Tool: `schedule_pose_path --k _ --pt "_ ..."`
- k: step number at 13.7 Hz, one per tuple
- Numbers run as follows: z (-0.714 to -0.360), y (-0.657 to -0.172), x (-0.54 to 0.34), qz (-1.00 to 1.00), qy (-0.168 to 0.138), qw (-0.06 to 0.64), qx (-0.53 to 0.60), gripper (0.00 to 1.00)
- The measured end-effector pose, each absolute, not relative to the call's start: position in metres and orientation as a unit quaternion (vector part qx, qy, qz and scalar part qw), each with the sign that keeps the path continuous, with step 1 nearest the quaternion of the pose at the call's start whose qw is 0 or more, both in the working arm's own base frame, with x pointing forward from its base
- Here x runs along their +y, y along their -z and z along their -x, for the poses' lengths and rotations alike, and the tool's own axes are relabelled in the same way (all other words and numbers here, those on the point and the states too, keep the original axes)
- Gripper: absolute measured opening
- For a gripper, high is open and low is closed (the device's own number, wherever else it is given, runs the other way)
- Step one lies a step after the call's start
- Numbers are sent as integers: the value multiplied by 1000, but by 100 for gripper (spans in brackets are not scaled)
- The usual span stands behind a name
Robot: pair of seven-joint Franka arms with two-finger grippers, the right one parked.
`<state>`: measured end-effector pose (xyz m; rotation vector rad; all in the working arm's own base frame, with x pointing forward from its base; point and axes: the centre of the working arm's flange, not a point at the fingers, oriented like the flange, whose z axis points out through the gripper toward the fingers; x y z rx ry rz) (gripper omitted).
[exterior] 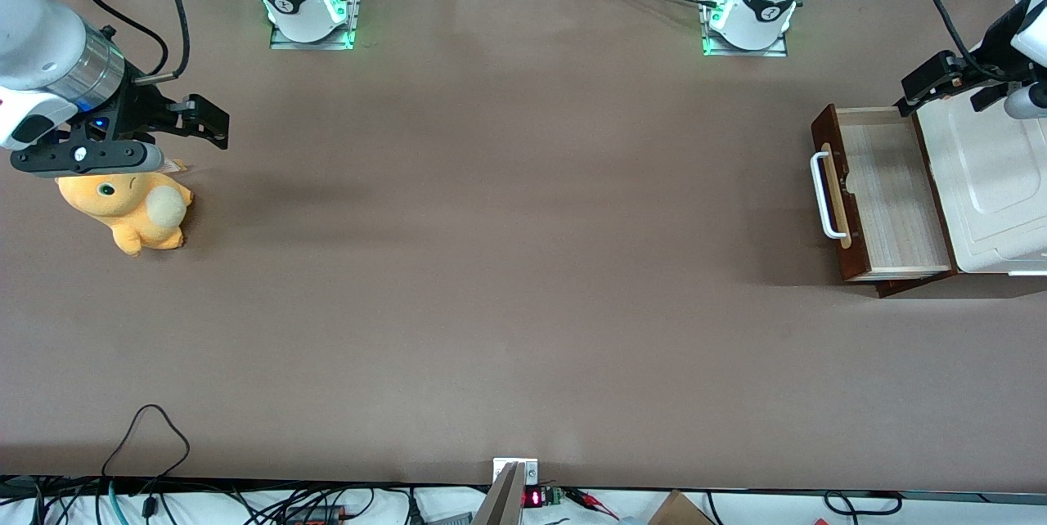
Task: Open lower drawer with left arm only
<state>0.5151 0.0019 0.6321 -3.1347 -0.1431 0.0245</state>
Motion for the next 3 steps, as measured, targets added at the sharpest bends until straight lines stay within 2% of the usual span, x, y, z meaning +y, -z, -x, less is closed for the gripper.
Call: schedule_pose_path --k 3 --pt "-515 -632 2 999 -8 2 -42 100"
